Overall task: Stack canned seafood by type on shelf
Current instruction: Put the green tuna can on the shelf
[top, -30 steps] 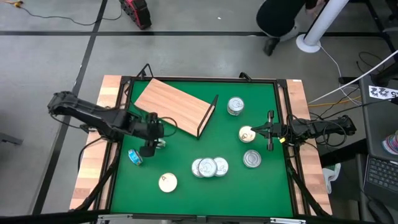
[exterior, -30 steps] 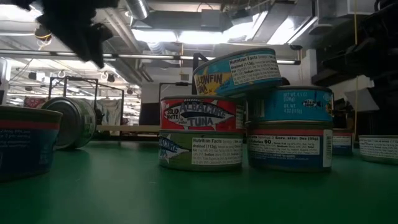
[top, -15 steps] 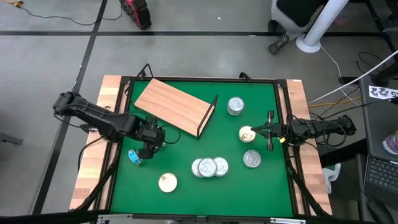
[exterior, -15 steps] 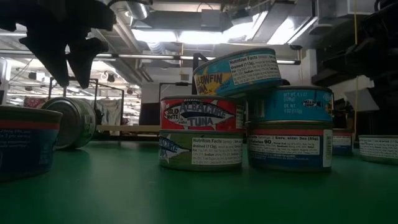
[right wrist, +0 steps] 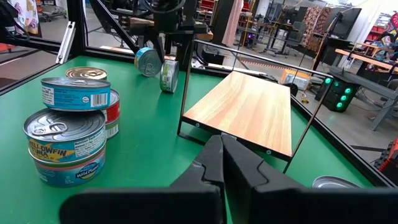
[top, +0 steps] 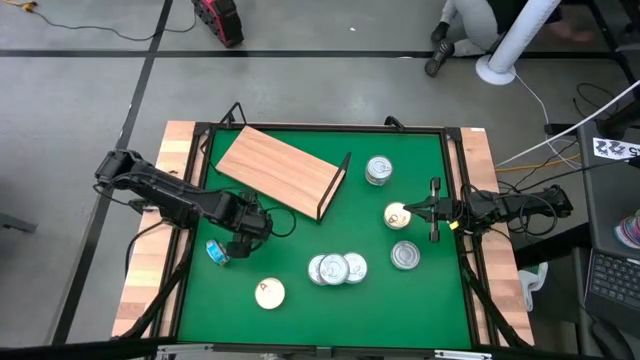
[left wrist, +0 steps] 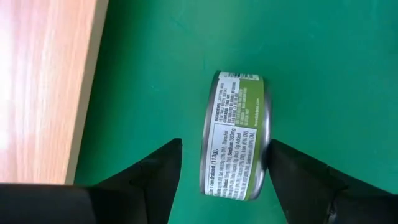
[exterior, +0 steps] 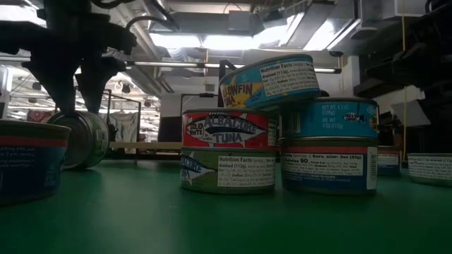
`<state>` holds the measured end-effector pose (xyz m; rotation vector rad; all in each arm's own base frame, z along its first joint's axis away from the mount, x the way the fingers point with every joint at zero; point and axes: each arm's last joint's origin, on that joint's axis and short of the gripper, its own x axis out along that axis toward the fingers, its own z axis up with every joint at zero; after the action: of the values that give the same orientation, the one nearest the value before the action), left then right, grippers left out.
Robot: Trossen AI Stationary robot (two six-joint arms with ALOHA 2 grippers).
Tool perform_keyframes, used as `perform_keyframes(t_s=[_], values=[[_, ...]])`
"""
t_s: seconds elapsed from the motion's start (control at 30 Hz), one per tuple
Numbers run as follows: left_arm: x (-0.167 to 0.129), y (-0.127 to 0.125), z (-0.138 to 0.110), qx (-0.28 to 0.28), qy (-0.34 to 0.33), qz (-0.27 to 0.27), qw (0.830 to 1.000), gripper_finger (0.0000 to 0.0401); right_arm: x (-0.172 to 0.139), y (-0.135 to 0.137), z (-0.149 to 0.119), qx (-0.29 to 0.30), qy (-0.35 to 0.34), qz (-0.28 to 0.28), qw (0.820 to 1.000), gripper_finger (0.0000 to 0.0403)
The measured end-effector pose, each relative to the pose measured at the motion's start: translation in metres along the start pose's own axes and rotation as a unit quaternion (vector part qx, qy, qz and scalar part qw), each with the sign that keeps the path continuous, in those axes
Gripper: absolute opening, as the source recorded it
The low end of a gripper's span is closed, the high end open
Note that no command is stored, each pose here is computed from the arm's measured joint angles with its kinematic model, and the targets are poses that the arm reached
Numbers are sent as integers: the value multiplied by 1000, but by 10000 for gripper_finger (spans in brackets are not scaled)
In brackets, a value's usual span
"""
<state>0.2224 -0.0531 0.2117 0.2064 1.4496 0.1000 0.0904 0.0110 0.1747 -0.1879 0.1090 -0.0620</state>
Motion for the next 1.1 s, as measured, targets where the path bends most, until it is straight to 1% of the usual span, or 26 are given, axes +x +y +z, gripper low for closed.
perform_keyframes(t_s=[0.2,0.27,0.37,0.5,0.53,0.63,0.73,0.8,0.9,0.97,1.1], values=[[10,-3,4,9,23,4,1000,229,0,0,0,0,0,0,1000,7],[12,-4,5,9,26,2,1000,223,0,0,0,0,0,0,1000,7],[13,-4,5,10,28,-1,1000,198,0,0,0,0,0,0,1000,7],[13,-4,7,5,19,-3,1000,146,0,0,0,0,0,0,1000,7],[13,-5,8,4,15,-4,1000,140,0,0,0,0,0,0,1000,7],[11,-5,12,1,-2,-8,1000,140,0,0,0,0,0,0,1000,7],[2,-4,19,-4,-23,1,1000,140,0,0,0,0,0,0,1000,7],[-6,-2,25,-8,-42,17,999,140,0,0,0,0,0,0,1000,7],[-18,2,33,0,-73,61,995,140,0,0,0,0,0,0,1000,7],[-23,6,38,12,-90,104,990,140,0,0,0,0,0,0,1000,7],[-26,18,48,17,-129,197,972,140,0,0,0,0,0,0,1000,7]])
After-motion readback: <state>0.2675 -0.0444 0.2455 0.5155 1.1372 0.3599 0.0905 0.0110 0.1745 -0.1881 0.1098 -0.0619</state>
